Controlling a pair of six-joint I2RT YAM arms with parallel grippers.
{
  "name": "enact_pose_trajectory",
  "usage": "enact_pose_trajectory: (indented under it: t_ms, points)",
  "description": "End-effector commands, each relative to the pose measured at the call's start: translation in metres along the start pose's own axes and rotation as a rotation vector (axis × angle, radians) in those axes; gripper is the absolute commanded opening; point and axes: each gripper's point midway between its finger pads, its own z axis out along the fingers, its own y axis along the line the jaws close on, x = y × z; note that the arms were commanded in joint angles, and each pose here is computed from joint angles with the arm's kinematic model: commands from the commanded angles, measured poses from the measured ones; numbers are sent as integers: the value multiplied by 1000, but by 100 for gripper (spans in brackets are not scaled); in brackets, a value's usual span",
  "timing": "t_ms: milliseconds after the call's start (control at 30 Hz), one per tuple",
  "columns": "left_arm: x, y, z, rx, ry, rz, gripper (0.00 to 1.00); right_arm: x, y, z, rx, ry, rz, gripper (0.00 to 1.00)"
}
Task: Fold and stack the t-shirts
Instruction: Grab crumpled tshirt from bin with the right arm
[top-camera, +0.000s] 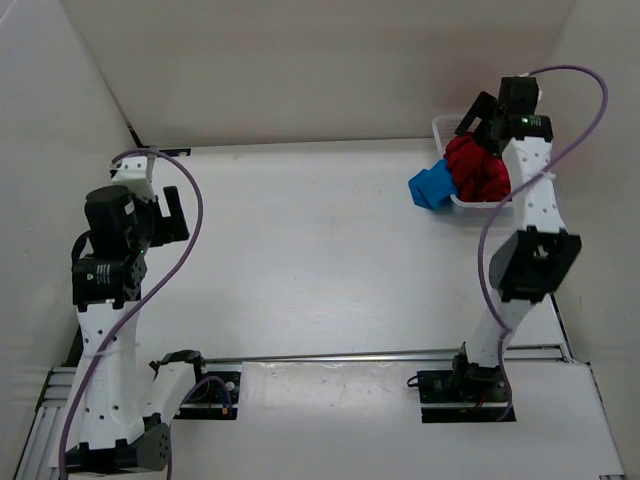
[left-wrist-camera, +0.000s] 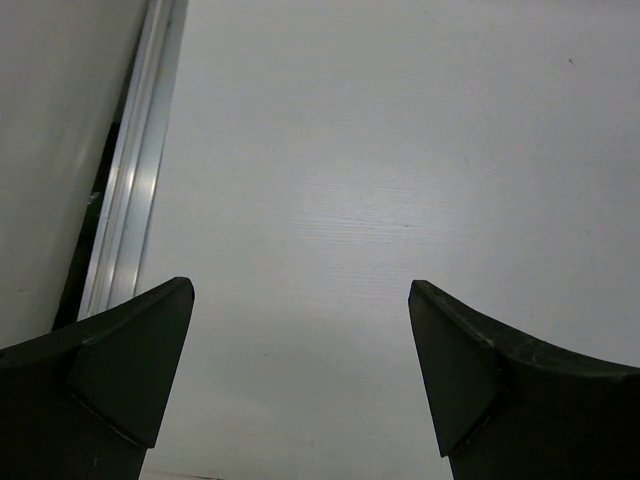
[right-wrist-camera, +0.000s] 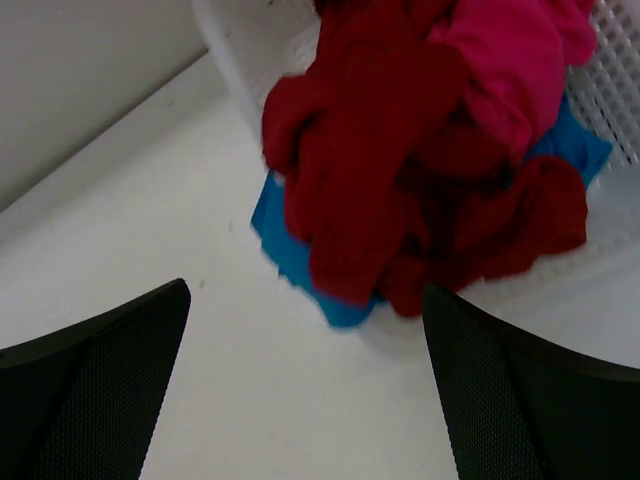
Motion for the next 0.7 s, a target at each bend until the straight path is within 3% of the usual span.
enact_pose_trajectory:
  t_ms: [0, 133, 200, 233, 300, 333, 367, 567, 667]
  points:
    - [-1, -12, 10, 72, 1, -7, 100, -7, -26, 59, 103, 42, 33, 100]
    - [4, -6, 21, 47, 29, -15, 100, -12, -26, 97, 104, 25, 72, 100]
    - [9, -3, 25, 37, 48, -20, 100, -10, -25, 104, 100, 15, 82, 91]
    - [9, -3, 25, 37, 48, -20, 100, -17, -19, 106, 70, -10, 86, 64]
    - [11, -2, 24, 38, 48, -25, 100, -19, -16, 106, 55, -15, 87, 24]
    - [11, 1, 24, 30, 48, -29, 100, -25, -14, 102, 47, -33, 88, 9]
    - [15, 0, 26, 30, 60, -29, 100, -28, -13, 98, 43, -41, 89, 0]
    - [12, -3, 14, 50, 21, -29, 100, -82, 31, -1, -115, -211, -2, 0]
    - [11, -3, 5, 49, -15, -28, 100, -103, 106, -120, -412, -351, -101, 0]
